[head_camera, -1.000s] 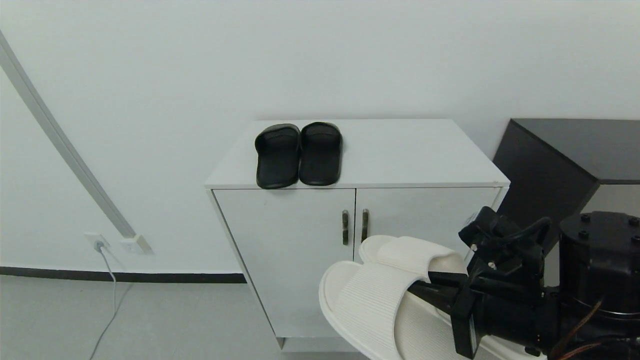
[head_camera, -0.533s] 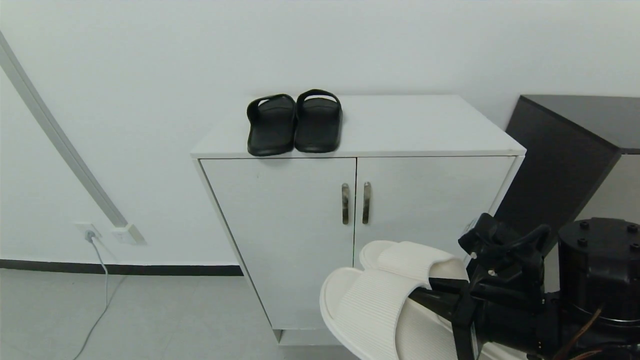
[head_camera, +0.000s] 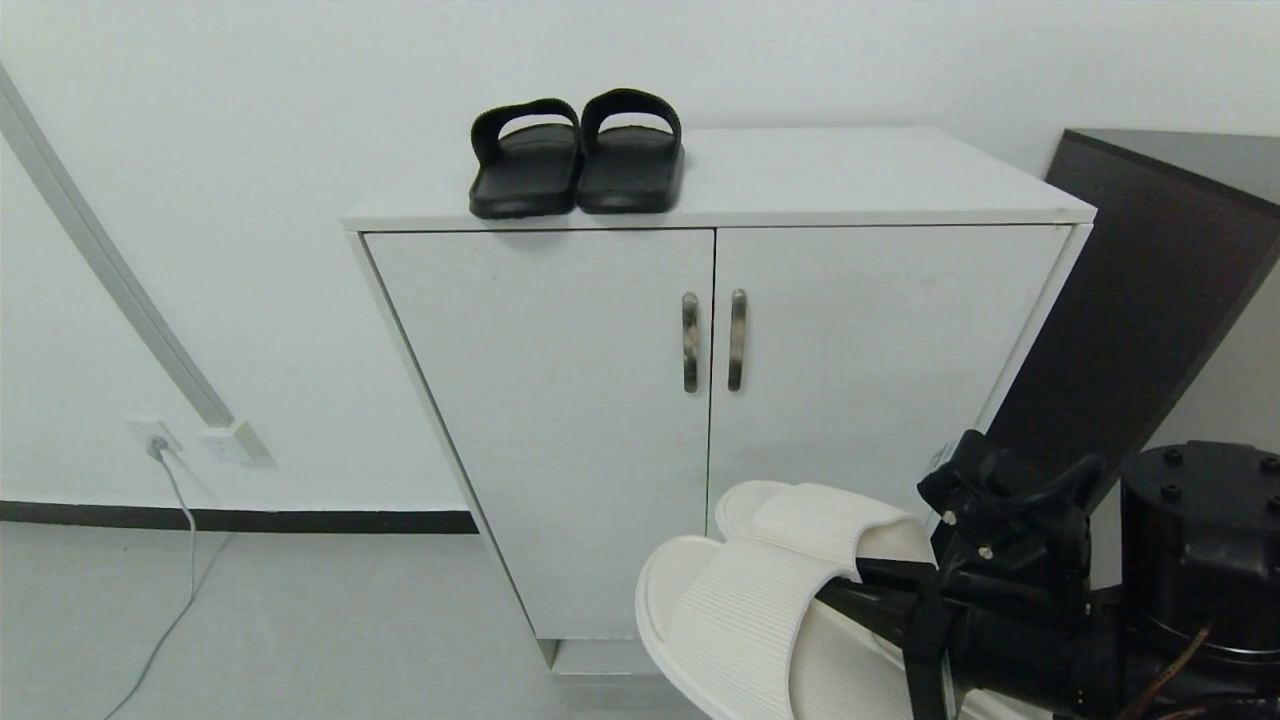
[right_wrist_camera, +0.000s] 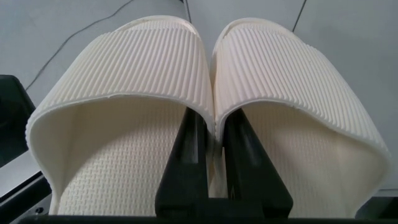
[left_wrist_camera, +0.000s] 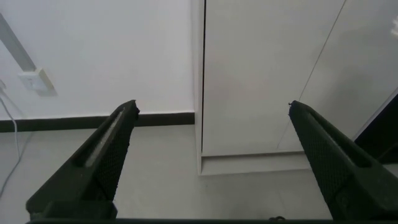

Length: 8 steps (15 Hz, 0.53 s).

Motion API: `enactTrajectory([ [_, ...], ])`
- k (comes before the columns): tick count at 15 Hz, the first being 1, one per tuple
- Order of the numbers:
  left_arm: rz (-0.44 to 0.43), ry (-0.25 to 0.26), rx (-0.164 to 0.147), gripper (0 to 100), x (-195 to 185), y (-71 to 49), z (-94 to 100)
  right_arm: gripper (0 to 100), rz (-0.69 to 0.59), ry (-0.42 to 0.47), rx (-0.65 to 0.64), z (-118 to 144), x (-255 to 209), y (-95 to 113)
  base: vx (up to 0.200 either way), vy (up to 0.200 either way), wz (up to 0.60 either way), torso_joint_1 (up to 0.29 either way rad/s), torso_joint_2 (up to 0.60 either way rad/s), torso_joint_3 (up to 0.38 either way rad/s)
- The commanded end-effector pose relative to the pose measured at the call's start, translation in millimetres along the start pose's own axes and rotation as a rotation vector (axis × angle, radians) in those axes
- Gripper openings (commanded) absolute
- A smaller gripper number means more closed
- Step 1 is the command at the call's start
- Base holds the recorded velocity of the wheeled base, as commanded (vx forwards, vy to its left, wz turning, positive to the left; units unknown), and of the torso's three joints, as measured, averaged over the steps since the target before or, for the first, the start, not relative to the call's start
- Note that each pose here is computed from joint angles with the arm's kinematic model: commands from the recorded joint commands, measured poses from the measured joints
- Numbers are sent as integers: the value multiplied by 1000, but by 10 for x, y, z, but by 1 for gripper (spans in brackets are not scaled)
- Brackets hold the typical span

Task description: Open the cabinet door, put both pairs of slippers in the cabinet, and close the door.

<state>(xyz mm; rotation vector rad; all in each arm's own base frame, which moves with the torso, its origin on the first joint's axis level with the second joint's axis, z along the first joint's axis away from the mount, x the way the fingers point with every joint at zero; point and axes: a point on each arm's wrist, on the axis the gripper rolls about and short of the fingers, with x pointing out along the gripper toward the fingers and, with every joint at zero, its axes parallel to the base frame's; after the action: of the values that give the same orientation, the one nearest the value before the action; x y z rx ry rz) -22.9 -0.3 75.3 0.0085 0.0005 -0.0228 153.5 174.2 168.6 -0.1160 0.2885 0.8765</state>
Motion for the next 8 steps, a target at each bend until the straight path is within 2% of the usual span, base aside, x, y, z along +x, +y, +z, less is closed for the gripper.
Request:
enactTrajectory([
  [1,0,1,1,100,0,0,3,0,2,9,0,-23,13,1,0,0,0,-110,461,354],
  [6,30,-5,1,100,-3,7,15,0,2,-3,0,-28,1,1,0,0,0,-66,444,379],
  [7,34,-5,16,100,-2,8,21,0,2,2,0,-44,-3,2,0,0,0,-17,432,417],
  [8,32,-7,39,100,-1,8,129,0,2,5,0,-51,0,1,0,0,0,-2,330,315],
])
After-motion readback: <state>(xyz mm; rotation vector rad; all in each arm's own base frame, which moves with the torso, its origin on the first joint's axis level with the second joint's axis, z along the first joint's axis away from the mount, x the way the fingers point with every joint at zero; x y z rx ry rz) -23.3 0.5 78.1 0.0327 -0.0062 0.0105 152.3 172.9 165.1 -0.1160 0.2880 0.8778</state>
